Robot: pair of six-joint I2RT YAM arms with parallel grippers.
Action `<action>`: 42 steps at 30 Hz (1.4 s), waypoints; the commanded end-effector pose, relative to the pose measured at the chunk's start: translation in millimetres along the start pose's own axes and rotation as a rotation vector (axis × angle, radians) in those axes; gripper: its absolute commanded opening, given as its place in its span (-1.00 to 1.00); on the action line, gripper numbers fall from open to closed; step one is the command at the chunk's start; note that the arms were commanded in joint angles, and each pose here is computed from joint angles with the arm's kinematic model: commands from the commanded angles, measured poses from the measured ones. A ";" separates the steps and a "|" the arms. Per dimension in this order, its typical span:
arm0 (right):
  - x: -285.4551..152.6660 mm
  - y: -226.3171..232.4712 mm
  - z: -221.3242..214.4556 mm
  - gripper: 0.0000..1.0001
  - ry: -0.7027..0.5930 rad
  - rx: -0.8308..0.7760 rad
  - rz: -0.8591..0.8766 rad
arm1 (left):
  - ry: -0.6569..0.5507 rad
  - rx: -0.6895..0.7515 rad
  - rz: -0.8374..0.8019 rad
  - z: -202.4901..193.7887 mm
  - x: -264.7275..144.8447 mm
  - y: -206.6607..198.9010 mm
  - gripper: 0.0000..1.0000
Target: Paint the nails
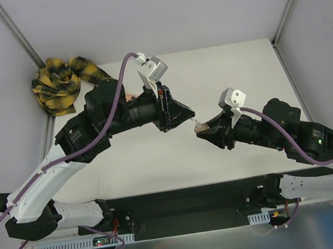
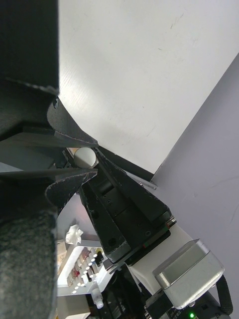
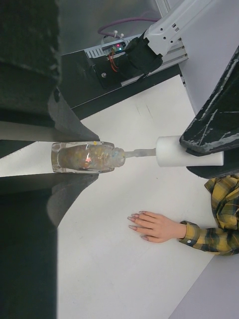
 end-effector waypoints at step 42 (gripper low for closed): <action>-31.4 -30.2 -1.1 -0.99 -0.143 0.003 -0.265 | -0.228 -0.148 0.468 22.2 -24.4 135.7 -1.00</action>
Point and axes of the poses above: each gripper's point midway between its finger pads, its own x axis out along the fingers, its own y axis along the line the jaws close on, z = x × y, the point moved 6 cm from there along -x, back along the fingers, and after that the axes turned 9 degrees about -x, right-handed, at the moved point
